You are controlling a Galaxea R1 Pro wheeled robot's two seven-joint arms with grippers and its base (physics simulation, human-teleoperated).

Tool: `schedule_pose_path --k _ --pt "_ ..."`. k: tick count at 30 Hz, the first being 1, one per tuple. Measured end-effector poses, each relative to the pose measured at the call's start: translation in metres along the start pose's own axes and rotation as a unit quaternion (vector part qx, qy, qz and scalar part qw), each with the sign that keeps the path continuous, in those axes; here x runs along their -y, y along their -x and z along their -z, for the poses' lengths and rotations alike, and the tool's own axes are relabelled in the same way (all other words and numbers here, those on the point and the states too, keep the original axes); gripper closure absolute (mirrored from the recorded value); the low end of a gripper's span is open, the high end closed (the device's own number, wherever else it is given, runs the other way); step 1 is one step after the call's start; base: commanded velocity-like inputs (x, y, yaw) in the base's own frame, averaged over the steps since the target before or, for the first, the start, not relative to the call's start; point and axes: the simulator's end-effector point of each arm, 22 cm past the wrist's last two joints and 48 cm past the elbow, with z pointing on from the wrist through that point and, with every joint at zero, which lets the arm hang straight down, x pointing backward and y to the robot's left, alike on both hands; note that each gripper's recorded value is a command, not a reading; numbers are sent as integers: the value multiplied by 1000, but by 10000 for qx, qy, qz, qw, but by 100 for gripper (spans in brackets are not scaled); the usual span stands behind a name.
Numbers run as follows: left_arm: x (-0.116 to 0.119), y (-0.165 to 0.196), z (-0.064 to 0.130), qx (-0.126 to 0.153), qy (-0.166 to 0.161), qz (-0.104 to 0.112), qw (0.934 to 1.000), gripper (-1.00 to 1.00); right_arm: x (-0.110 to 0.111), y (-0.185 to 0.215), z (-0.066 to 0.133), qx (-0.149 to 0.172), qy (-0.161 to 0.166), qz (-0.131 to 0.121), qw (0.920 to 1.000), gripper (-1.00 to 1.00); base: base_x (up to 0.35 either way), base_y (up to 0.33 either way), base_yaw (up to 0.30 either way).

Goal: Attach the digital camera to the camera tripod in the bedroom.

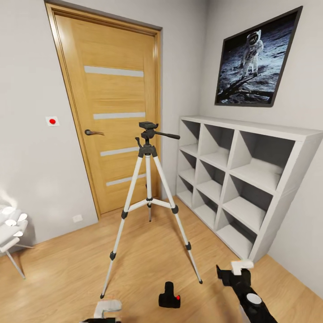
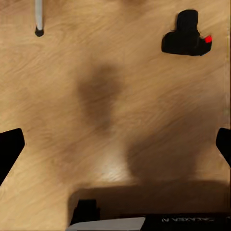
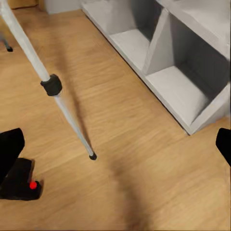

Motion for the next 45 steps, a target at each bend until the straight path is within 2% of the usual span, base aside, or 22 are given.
schedule_pose_path --k 2,3,4,5,8,9,10,12,13,14,16,18,19,21,24,27,32,40,45 --pt "7 48 11 338 -49 8 9994 -100 3 54 -15 309 -35 -52 9995 -100 0 0 0" --pt "15 96 25 593 -137 15 9981 -100 6 101 -25 528 -59 -107 9985 -100 0 0 0" --pt "19 144 37 902 -183 0 9958 -100 10 168 -33 950 -93 -159 9953 -100 0 0 0" --pt "21 153 42 915 -217 -4 9956 -100 10 173 -33 951 -93 -168 9953 -100 0 0 0" --pt "35 220 68 1161 -449 -55 9922 -100 8 241 -34 1294 -75 -260 9912 -100 0 0 0" --pt "51 253 85 1222 -754 -107 9896 -100 1 276 -31 1486 -17 -327 9884 -100 0 0 0" --pt "59 278 99 1368 -905 -144 9864 -100 -1 289 -29 1569 -1 -351 9870 -100 0 0 0" --pt "74 303 115 1482 -1203 -213 9814 -100 -5 307 -24 1699 28 -385 9847 -100 0 0 0" --pt "89 324 133 1604 -1525 -291 9748 -100 -7 321 -20 1819 48 -408 9825 -100 0 0 0" --pt "97 334 142 1677 -1684 -343 9708 -100 -8 327 -18 1869 56 -418 9815 -100 0 0 0" --pt "112 347 160 1796 -2026 -438 9617 -100 -9 335 -15 1942 74 -429 9800 -100 0 0 0" --pt "140 362 195 2045 -2640 -661 9403 -100 -12 344 -11 2025 104 -432 9783 -100 0 0 0" --pt "146 365 203 2106 -2752 -728 9352 -100 -12 345 -11 2039 114 -431 9780 -100 0 0 0" --pt "155 367 216 2176 -2937 -829 9271 -100 -14 347 -10 2064 140 -427 9774 -100 0 0 0" --pt "161 368 226 2221 -3090 -910 9203 -100 -17 352 -7 2117 209 -417 9762 -100 0 0 0" --pt "161 368 229 2223 -3142 -932 9183 -100 -21 355 -5 2153 310 -399 9752 -100 0 0 0" --pt "155 365 228 2113 -3139 -901 9212 -100 -29 356 -4 2175 484 -359 9742 -100 0 0 0" --pt "130 371 230 2212 -2943 -936 9250 -100 -37 356 -3 2177 643 -315 9734 -100 0 0 0" --pt "131 370 231 2260 -2925 -1023 9235 -100 -40 352 -5 2168 686 -303 9733 -100 0 0 0"
